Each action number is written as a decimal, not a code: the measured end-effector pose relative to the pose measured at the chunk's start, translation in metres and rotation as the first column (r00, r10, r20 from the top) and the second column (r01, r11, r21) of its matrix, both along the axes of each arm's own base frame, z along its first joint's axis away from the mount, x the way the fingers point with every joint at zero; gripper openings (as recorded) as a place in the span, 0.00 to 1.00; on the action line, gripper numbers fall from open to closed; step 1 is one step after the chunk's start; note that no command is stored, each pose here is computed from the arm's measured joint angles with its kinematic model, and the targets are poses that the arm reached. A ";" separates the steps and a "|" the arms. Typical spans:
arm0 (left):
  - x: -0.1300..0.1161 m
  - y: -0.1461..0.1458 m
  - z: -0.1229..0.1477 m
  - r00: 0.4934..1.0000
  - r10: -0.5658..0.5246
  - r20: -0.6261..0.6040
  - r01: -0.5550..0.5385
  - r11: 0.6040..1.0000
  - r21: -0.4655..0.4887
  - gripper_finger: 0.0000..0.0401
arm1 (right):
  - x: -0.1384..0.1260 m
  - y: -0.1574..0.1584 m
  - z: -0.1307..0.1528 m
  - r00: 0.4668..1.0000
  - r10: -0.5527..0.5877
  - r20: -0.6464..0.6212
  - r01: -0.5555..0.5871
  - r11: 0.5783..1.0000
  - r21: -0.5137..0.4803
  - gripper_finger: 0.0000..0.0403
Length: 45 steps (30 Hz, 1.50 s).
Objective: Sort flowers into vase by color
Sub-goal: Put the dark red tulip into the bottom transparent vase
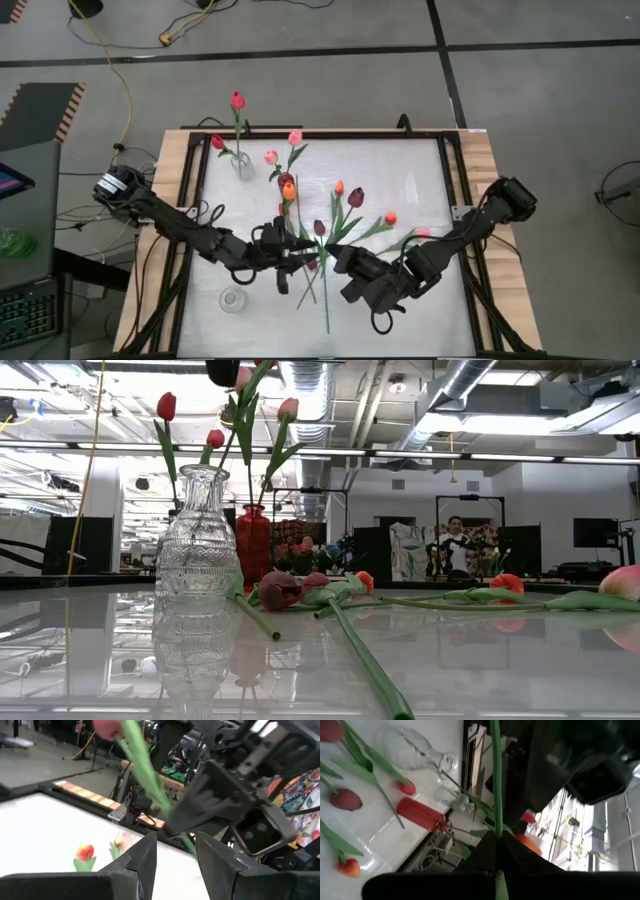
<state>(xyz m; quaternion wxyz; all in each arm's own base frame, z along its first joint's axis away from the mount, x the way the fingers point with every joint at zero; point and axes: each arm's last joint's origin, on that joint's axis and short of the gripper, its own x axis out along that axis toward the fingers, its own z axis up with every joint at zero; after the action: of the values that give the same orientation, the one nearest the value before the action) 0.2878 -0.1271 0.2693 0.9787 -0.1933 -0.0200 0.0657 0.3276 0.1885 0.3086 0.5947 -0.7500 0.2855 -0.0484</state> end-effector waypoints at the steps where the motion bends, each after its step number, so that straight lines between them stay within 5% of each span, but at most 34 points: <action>1: 0.000 0.001 -0.001 1.000 -0.003 -0.003 0.003 1.000 -0.015 0.31 | 0.000 0.000 0.000 1.000 0.004 -0.001 -0.004 1.000 0.002 0.11; 16: 0.004 0.005 -0.002 0.992 -0.126 0.005 0.125 0.977 -0.175 0.31 | 0.003 0.001 0.003 0.995 0.090 -0.047 -0.093 0.993 -0.069 0.11; 24: 0.004 0.004 -0.002 0.989 -0.144 0.006 0.143 0.972 -0.186 0.31 | 0.009 -0.004 0.006 0.990 0.115 -0.077 -0.125 0.980 -0.153 0.11; 45: 0.004 0.004 -0.002 0.989 -0.146 0.008 0.145 0.971 -0.191 0.29 | 0.016 -0.009 0.013 0.992 0.124 -0.014 -0.125 0.984 -0.126 0.11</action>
<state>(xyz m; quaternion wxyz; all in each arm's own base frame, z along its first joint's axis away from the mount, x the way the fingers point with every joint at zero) 0.2920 -0.1232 0.2672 0.9579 -0.2870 0.0035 -0.0041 0.3434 0.1796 0.3214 0.5469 -0.8028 0.2360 -0.0269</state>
